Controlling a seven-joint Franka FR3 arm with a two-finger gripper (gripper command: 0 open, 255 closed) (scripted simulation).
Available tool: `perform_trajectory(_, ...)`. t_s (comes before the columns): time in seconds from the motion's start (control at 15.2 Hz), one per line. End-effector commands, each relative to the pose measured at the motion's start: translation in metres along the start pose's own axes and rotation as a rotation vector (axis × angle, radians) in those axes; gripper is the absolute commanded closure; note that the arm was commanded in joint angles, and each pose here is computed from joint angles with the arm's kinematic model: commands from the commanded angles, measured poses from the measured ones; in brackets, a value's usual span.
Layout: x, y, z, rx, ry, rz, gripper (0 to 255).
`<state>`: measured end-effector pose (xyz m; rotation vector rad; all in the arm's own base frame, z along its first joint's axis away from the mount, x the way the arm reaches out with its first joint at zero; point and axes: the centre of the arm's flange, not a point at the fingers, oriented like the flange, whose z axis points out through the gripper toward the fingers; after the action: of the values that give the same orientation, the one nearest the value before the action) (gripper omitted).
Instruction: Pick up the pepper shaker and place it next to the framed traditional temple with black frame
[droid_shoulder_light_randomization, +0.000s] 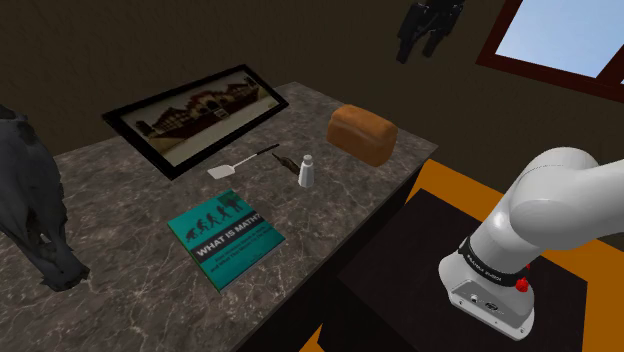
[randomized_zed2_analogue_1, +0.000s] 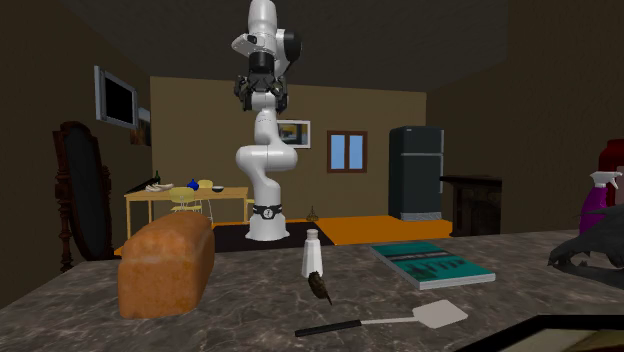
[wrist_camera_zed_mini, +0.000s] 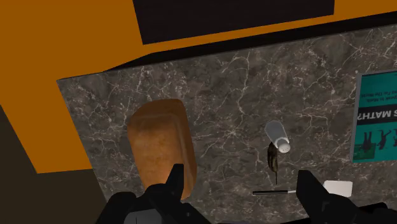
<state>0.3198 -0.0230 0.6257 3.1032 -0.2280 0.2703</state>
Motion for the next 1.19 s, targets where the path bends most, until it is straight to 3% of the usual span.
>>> perform_trajectory(0.0,0.000,0.000,0.000,0.000,0.000,0.000,0)
perform_trajectory(1.12,0.085,-0.071,0.197,0.065,-0.073,-0.049,0)
